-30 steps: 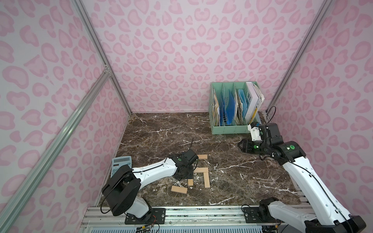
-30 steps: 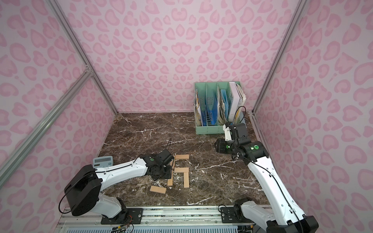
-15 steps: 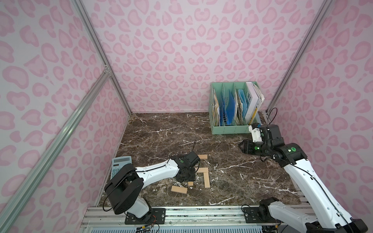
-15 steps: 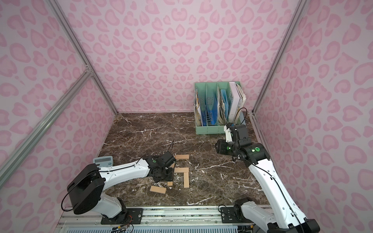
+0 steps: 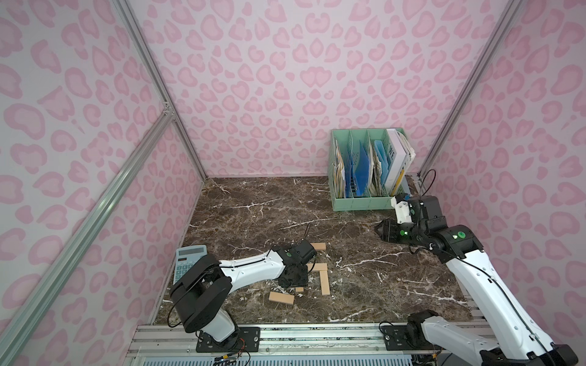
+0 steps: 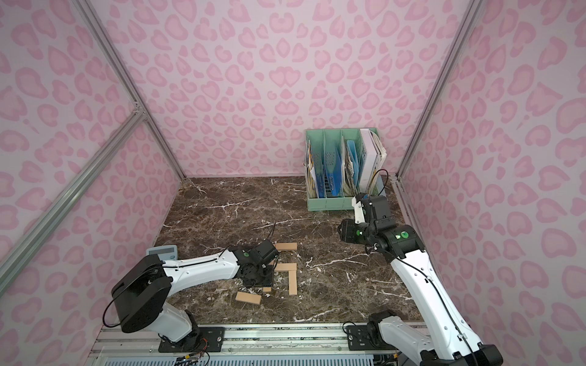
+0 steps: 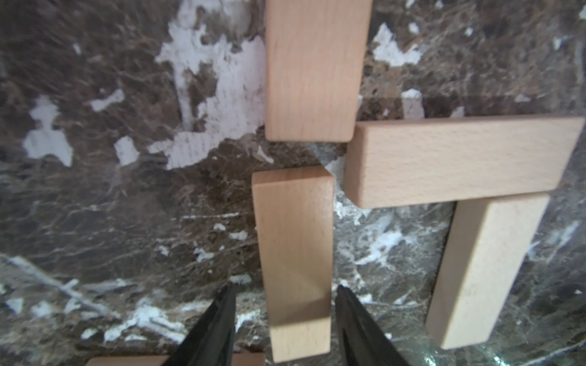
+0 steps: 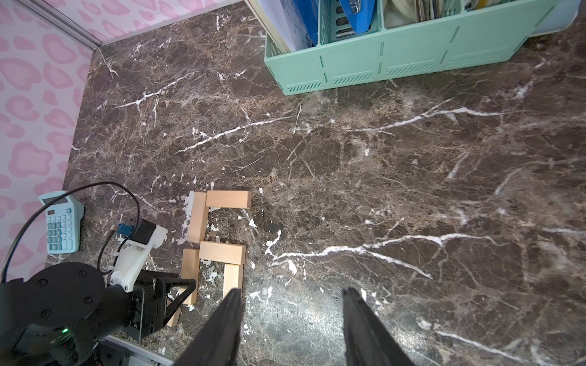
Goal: Assemble the number 6 with building blocks
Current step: Assemble the building block at the center of the board.
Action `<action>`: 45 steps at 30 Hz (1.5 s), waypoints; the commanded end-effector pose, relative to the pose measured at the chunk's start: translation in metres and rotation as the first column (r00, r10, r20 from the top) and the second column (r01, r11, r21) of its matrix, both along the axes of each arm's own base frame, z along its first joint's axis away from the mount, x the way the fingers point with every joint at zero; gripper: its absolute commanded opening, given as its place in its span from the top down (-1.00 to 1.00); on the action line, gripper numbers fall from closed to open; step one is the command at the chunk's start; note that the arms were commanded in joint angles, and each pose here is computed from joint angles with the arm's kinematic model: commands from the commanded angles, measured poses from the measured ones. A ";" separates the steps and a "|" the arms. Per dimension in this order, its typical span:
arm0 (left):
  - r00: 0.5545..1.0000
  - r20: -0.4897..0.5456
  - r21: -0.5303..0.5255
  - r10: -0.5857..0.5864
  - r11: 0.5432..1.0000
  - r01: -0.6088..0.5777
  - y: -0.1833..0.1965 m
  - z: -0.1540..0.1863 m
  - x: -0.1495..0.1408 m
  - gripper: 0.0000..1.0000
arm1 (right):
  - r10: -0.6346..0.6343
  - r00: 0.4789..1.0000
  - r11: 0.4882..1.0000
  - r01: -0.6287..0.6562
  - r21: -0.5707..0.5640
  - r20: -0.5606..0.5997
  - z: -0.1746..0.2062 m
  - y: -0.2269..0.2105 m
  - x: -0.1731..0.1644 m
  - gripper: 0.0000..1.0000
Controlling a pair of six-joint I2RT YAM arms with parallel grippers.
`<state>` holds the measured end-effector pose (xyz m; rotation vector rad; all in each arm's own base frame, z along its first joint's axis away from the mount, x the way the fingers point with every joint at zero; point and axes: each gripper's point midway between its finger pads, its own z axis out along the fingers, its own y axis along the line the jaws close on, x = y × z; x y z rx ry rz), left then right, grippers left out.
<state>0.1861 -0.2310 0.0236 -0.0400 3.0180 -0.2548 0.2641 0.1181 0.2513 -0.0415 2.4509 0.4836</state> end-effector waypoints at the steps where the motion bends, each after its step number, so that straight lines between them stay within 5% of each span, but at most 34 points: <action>1: 1.000 -0.004 0.001 -0.003 1.000 0.003 -0.002 0.000 0.000 -0.06 | -0.003 1.000 1.000 0.003 -0.006 0.012 0.002 -0.001 0.000 -0.08; 45: 0.998 -0.026 0.019 -0.065 0.998 0.065 -0.009 -0.005 0.002 0.13 | -0.030 0.999 1.000 0.030 0.006 0.018 0.003 -0.007 -0.007 -0.02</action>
